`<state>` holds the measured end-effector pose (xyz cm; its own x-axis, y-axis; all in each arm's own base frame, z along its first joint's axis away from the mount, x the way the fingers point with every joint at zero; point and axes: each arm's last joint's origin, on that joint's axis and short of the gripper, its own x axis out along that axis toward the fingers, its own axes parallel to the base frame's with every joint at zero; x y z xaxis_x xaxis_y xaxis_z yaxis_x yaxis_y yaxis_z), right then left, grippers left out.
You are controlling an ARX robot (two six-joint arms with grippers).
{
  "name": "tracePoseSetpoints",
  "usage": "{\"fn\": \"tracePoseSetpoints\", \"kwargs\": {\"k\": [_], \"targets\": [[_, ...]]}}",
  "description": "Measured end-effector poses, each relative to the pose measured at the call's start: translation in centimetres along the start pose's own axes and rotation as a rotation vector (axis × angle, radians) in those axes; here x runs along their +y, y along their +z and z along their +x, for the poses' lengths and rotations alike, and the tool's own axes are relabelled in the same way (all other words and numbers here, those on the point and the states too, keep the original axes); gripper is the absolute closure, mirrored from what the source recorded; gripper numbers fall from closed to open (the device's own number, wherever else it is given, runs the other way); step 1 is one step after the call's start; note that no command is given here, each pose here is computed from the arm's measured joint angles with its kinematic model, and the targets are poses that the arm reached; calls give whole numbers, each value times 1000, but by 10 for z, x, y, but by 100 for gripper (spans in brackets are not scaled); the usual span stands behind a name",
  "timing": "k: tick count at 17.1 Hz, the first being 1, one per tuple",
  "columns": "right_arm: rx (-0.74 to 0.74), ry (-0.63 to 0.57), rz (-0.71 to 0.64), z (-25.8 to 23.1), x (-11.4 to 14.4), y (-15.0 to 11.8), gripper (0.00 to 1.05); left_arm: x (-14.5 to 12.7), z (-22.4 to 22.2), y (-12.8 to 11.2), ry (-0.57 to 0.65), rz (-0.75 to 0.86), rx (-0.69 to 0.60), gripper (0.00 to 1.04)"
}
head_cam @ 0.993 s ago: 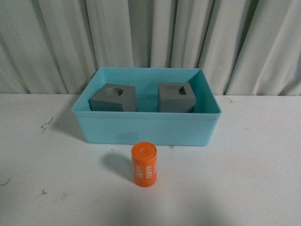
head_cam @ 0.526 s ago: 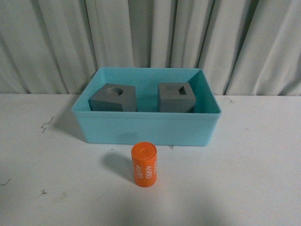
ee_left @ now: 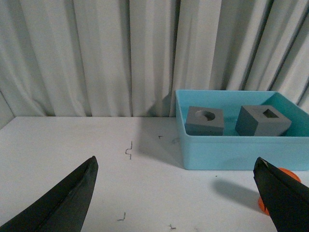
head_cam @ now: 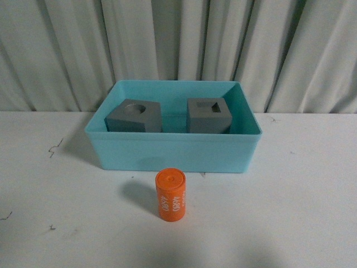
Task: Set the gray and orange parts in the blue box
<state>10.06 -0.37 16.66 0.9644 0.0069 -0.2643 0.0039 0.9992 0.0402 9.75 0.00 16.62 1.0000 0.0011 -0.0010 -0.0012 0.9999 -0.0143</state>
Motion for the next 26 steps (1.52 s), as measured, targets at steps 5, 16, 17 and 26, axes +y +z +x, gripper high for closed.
{"fn": "tracePoseSetpoints", "kwargs": {"k": [5, 16, 17, 26], "targets": [[53, 404, -302, 84, -2, 75, 6, 0, 0, 0, 0, 0, -2, 7], [218, 893, -578, 203, 140, 32, 6, 0, 0, 0, 0, 0, -2, 7], [226, 895, -581, 210, 150, 28, 6, 0, 0, 0, -1, 0, -2, 7], [267, 868, -608, 244, 201, -8, 6, 0, 0, 0, 0, 0, -2, 7]]}}
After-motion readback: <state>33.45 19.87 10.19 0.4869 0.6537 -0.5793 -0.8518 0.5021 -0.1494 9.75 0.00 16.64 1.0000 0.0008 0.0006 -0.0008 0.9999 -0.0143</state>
